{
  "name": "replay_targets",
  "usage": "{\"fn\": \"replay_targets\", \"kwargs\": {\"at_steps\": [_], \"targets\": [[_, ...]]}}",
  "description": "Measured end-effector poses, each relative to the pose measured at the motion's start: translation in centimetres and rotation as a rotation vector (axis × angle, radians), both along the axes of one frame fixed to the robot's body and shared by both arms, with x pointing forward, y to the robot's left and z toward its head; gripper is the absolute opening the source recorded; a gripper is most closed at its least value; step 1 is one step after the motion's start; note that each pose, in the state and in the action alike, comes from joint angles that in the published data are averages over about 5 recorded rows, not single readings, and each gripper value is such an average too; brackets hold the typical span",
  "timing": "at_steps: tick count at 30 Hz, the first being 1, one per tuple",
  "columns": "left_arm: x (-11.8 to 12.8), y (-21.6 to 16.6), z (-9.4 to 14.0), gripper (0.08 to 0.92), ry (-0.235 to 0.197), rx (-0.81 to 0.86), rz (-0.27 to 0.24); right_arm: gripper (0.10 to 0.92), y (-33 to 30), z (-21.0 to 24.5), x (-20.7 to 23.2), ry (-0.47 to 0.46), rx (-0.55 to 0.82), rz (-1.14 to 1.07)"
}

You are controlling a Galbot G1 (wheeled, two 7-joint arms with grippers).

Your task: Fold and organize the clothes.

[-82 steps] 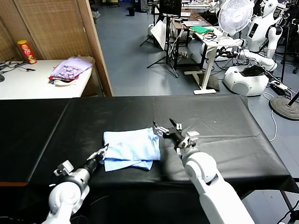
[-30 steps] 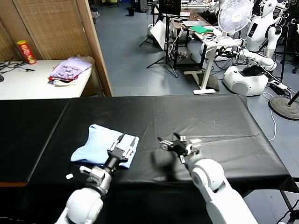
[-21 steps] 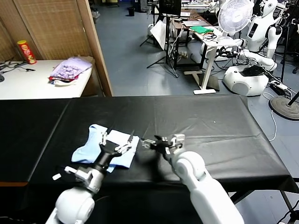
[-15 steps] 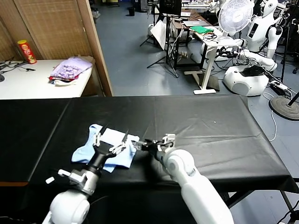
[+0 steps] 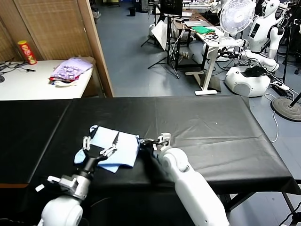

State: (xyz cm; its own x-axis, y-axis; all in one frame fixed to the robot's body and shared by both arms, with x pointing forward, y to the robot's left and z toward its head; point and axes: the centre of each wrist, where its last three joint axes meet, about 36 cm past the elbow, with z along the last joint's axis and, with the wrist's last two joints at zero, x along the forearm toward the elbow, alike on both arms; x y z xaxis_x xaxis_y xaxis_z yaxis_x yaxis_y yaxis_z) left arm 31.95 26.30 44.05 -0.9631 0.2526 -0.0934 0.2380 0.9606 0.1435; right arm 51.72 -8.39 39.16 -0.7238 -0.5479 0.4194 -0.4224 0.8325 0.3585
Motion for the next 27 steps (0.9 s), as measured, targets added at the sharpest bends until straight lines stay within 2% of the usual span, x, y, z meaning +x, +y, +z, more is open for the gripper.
{"fn": "replay_targets", "kwargs": {"at_steps": [6,9,17,20,23,27], "targets": [[-0.4,0.9,-0.8,0.798,0.038,-0.003,0.051,0.123,-1.3,-1.0,0.5,-0.198,-0.144,0.055],[-0.7,1.4,-1.3,0.798,0.082,-0.014,0.076,0.177,-2.7,-1.0,0.0,-0.271,-0.204,0.074],[-2.1,2.2,-2.5,0.798,0.227,-0.028,0.145,0.575,-8.0,0.6,-3.5,-0.352,-0.279,-0.01],[-2.6,2.1,-2.6,0.798,0.268,-0.048,0.168,0.722,-9.8,1.4,-5.6,-0.375,-0.296,-0.058],[-3.3,2.1,-2.3,0.798,0.294,-0.059,0.181,0.787,-11.4,2.1,-8.4,-0.393,-0.31,-0.108],[-4.8,2.3,-1.8,0.798,0.32,-0.066,0.191,0.797,-12.8,2.8,-12.6,-0.404,-0.314,-0.159]]}}
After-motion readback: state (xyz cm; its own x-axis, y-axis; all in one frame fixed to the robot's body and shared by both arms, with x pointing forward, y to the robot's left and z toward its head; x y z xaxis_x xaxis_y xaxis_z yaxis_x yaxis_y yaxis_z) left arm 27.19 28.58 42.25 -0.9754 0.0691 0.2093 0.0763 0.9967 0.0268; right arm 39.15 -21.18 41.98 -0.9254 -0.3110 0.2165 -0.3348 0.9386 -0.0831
